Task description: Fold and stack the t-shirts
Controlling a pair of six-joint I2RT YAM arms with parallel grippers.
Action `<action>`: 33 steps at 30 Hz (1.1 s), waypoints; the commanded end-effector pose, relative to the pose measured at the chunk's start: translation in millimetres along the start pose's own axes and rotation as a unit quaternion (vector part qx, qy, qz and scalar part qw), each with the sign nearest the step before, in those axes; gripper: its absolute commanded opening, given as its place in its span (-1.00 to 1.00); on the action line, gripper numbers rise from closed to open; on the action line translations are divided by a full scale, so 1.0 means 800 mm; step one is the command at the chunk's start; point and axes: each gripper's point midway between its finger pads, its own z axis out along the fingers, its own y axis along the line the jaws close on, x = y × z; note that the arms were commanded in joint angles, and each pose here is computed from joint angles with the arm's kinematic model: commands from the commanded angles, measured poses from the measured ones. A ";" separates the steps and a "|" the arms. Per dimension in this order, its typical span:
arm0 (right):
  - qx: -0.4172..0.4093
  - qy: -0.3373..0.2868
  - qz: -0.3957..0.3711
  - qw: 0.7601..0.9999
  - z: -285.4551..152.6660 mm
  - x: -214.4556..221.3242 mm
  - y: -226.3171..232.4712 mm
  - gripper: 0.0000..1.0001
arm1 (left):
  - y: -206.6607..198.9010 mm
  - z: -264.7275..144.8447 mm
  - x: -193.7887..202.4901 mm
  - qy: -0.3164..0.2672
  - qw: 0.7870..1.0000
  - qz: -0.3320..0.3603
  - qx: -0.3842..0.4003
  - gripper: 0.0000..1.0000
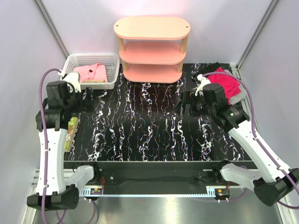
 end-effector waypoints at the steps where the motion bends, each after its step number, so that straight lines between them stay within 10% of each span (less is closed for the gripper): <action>1: 0.009 -0.021 -0.014 1.000 -0.006 -0.006 -0.006 0.99 | -0.022 0.002 -0.059 -0.058 0.997 -0.008 0.049 0.93; 15: 0.041 -0.024 -0.008 0.999 -0.001 0.002 -0.025 0.99 | -0.007 0.203 -0.192 -0.004 0.995 0.022 -0.096 0.74; 33: 0.063 0.010 0.008 0.998 0.008 0.031 -0.042 0.99 | 0.053 0.408 -0.119 0.101 0.984 -0.049 -0.139 0.72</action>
